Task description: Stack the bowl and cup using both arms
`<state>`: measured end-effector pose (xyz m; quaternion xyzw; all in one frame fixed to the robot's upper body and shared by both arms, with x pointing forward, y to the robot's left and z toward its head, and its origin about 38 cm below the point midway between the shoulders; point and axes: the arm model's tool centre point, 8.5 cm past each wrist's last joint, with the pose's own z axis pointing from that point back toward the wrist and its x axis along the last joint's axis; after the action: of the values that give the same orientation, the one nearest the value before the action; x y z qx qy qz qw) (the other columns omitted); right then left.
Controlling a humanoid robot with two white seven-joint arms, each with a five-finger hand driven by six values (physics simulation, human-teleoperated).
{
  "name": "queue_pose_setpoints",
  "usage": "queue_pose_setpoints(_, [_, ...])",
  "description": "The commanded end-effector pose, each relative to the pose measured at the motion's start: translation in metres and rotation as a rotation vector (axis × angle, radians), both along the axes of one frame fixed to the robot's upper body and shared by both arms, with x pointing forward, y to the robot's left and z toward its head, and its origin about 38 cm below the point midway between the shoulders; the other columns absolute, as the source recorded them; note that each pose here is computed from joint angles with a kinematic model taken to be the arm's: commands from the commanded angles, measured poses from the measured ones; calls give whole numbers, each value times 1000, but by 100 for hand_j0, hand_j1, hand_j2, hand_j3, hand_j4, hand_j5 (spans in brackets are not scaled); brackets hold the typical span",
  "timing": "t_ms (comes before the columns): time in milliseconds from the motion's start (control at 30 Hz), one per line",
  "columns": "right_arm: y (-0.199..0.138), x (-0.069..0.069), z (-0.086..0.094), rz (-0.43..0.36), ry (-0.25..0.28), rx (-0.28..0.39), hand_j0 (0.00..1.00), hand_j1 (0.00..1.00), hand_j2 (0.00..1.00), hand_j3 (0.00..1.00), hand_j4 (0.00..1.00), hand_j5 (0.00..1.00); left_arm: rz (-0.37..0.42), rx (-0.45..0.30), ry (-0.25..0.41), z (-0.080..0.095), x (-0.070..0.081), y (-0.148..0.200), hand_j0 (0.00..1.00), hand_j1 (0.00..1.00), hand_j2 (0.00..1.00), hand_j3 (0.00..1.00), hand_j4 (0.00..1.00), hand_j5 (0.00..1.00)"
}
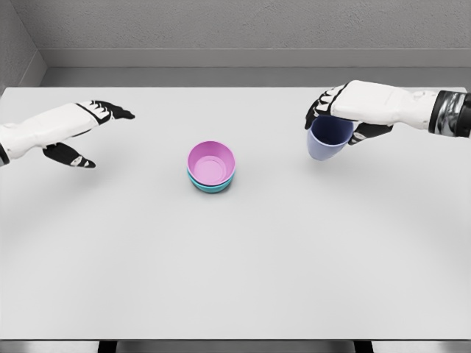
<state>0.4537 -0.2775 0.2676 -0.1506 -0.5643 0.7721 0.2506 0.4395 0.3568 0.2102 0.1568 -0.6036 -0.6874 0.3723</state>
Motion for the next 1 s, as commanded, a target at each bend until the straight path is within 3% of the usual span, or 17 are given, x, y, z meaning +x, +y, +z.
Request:
queue_pose_setpoints(0, [2, -1, 3, 5, -4, 6, 60, 60, 60, 60, 60, 60, 2, -6, 1, 1, 0, 0, 100, 100, 100, 100, 100, 100])
queue_pose_setpoints(500, [19, -10, 11, 61, -38, 19, 60, 60, 60, 60, 60, 60, 2, -5, 2, 0, 0, 0, 100, 100, 100, 100, 100, 100])
queue_pose_setpoints(667, [33, -21, 25, 113, -84, 29, 60, 60, 60, 60, 60, 60, 1, -6, 2, 0, 0, 0, 100, 100, 100, 100, 100, 100])
queue_pose_setpoints(967, [55, -34, 32, 186, -102, 63, 60, 60, 60, 60, 60, 60, 2, -5, 2, 0, 0, 0, 100, 100, 100, 100, 100, 100])
